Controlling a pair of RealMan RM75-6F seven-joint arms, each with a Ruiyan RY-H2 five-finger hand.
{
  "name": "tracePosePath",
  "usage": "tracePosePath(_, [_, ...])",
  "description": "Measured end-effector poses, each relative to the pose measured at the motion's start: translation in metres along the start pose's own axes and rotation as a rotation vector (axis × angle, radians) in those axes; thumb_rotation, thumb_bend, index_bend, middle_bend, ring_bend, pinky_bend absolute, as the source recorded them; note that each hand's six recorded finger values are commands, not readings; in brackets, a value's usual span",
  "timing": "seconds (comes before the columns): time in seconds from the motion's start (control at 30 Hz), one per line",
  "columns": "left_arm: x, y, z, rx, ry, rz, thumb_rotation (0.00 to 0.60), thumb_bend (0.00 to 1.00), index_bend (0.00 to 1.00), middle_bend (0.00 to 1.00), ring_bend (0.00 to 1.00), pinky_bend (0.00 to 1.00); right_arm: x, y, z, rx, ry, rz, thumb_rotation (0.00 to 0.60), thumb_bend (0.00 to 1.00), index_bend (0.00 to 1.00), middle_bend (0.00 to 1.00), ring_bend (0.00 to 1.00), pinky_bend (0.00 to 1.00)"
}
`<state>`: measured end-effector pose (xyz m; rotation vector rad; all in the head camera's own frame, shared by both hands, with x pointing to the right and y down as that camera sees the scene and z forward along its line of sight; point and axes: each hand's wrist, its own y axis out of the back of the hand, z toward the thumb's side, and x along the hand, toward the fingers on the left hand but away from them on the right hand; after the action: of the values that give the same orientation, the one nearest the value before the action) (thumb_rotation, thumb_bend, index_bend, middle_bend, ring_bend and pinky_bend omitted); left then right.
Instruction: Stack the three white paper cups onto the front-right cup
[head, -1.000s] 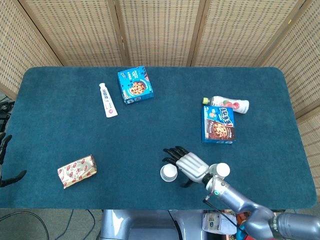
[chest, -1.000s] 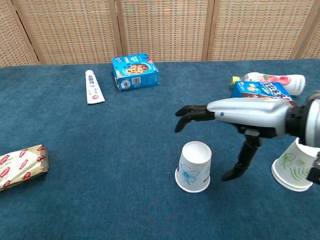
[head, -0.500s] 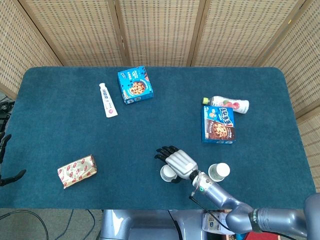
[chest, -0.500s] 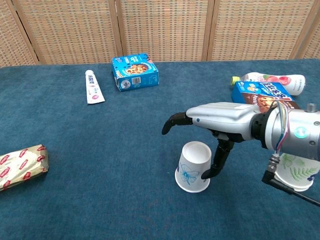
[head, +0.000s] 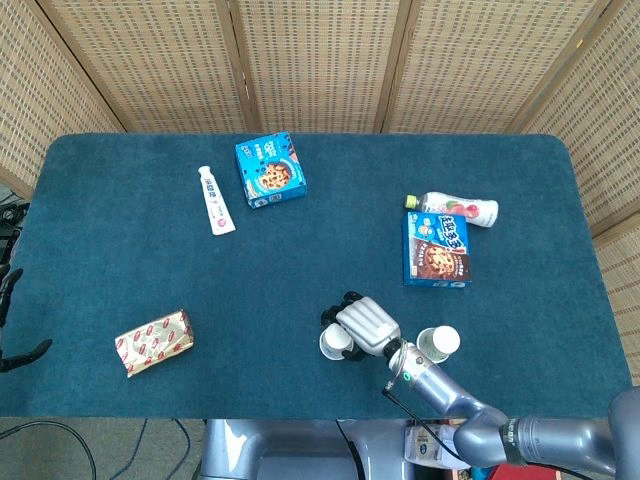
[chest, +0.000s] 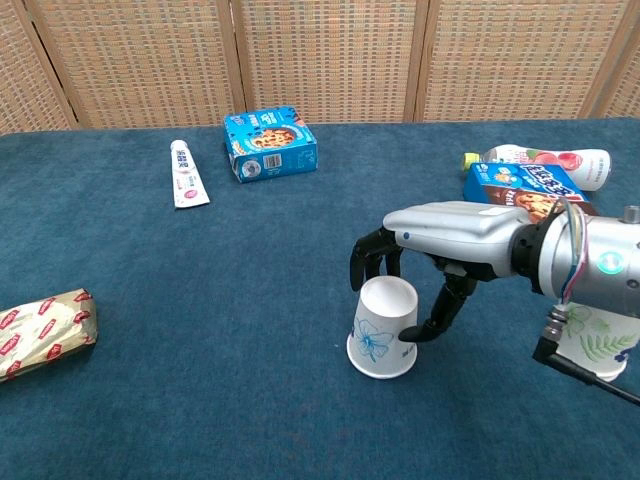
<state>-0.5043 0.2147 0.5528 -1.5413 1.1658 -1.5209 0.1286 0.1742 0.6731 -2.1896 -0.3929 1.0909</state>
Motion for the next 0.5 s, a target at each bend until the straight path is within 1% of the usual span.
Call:
tracePosePath(0.3, [0.000,-0.001,0.000,0.002,0.001,-0.002,0.600,0.18,0.00,0.00,0.00,0.00,0.004,0.003,0.001,-0.017,0.010,-0.009,0.600,0.41,0.40,0.50,0.42,0.24])
tracePosePath(0.4, [0.000,-0.001,0.000,0.003,0.000,-0.003,0.600,0.18,0.00,0.00,0.00,0.00,0.008,0.009,0.004,-0.025,0.023,-0.022,0.600,0.41,0.40,0.50,0.42,0.24])
tracePosePath(0.5, [0.000,-0.002,0.001,0.003,-0.002,-0.005,0.600,0.18,0.00,0.00,0.00,0.00,0.016,0.019,0.009,-0.025,0.045,-0.045,0.600,0.41,0.40,0.50,0.42,0.25])
